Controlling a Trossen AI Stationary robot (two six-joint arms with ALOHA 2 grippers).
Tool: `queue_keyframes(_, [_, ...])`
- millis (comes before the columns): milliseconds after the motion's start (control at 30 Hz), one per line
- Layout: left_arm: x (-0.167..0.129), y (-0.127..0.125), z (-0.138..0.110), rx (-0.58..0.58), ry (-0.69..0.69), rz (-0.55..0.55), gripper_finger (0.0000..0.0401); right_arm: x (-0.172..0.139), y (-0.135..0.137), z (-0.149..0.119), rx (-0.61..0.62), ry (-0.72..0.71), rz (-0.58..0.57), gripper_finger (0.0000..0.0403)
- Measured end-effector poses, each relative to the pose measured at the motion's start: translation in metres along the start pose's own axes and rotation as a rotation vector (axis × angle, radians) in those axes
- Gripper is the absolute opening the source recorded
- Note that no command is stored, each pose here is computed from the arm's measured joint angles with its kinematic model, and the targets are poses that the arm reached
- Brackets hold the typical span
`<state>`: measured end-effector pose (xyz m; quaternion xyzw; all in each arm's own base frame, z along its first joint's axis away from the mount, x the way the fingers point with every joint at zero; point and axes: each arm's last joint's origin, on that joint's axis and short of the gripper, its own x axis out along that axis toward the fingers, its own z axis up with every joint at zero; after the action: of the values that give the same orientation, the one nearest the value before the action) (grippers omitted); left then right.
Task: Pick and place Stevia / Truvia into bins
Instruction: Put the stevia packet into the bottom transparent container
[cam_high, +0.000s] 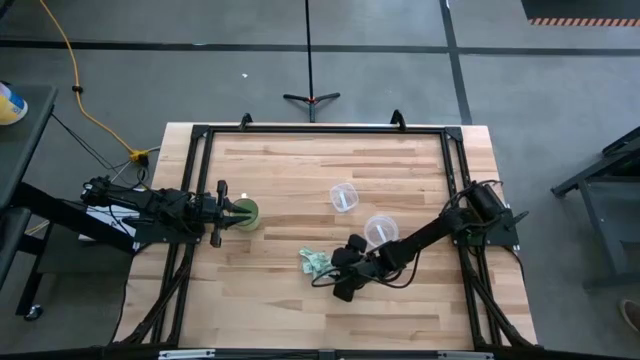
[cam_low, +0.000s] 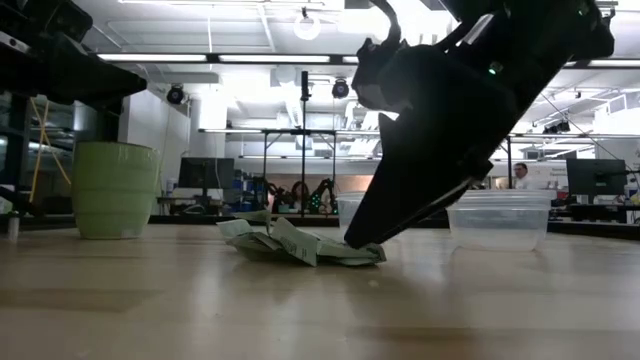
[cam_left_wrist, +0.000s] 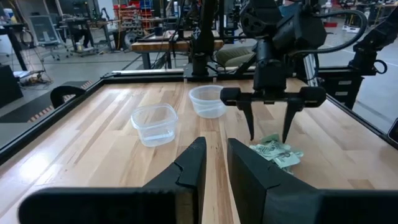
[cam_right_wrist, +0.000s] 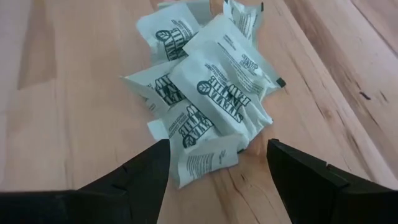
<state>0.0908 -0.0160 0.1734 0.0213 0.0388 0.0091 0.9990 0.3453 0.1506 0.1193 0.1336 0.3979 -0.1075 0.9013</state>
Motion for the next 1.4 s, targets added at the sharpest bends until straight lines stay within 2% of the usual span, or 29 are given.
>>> queue_keyframes(300, [0.000,0.000,0.000,0.000,0.000,0.000,0.0099,0.001,0.000,-0.001,-0.001,0.006,0.005,0.0258])
queue_keyframes(433, [0.000,0.000,0.000,0.000,0.000,0.000,0.0099,0.001,0.000,0.000,0.001,0.002,0.008,0.0243])
queue_keyframes(967, [0.000,0.000,0.000,0.000,0.000,0.004,0.0099,0.001,0.001,0.001,0.004,-0.001,0.024,0.0080])
queue_keyframes(1200, [0.000,0.000,0.000,0.000,0.000,0.004,0.0099,0.000,0.005,0.016,0.011,0.010,0.091,0.0015])
queue_keyframes(1267, [0.000,0.000,0.000,0.000,0.000,0.004,0.0099,-0.002,0.009,0.022,-0.009,-0.003,0.097,0.0004])
queue_keyframes(1400, [0.000,0.000,0.000,0.000,0.000,0.003,0.0099,-0.007,0.015,0.033,-0.028,0.005,0.084,0.0010])
